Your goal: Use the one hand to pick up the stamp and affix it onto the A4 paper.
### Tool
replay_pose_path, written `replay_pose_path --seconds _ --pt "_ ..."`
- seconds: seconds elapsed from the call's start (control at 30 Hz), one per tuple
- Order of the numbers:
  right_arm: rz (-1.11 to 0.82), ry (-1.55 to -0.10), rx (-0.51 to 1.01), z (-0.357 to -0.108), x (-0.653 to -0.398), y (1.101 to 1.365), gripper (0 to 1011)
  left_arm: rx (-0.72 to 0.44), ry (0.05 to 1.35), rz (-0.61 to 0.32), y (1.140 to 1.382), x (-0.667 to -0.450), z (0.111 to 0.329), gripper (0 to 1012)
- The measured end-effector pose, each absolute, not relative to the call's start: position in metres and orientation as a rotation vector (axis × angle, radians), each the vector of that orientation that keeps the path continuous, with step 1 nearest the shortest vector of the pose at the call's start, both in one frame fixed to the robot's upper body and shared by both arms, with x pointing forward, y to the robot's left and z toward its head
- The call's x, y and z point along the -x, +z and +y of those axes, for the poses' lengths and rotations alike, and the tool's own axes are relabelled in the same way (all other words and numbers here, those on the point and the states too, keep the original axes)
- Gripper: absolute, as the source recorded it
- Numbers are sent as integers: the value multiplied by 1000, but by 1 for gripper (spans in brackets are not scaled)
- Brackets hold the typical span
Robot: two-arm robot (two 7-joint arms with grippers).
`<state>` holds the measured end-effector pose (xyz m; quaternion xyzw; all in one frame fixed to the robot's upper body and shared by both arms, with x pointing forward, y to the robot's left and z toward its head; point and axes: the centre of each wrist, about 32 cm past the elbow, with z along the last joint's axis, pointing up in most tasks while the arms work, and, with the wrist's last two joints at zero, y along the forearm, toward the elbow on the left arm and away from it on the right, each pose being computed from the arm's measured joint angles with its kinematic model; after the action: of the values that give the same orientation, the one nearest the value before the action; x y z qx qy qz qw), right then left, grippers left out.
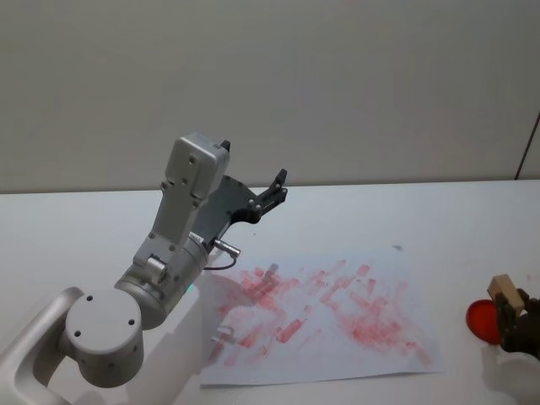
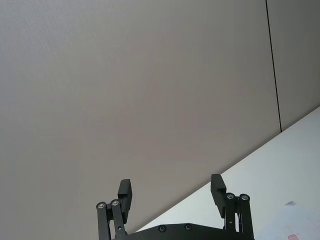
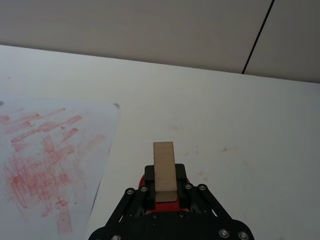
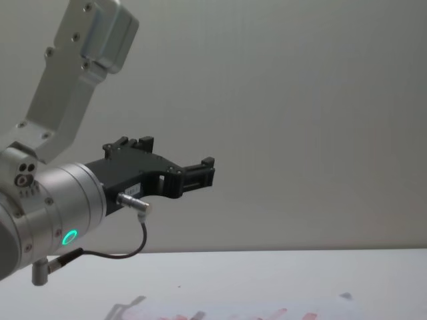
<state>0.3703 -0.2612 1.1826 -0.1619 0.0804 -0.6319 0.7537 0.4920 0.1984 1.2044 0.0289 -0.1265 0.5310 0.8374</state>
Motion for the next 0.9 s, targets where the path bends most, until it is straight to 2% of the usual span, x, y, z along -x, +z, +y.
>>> replay_pose_path --seconds 0.9 --pt "207 -1343 432 -258 -392 1168 216 -61 1124 -268 1204 -492 198 1001"
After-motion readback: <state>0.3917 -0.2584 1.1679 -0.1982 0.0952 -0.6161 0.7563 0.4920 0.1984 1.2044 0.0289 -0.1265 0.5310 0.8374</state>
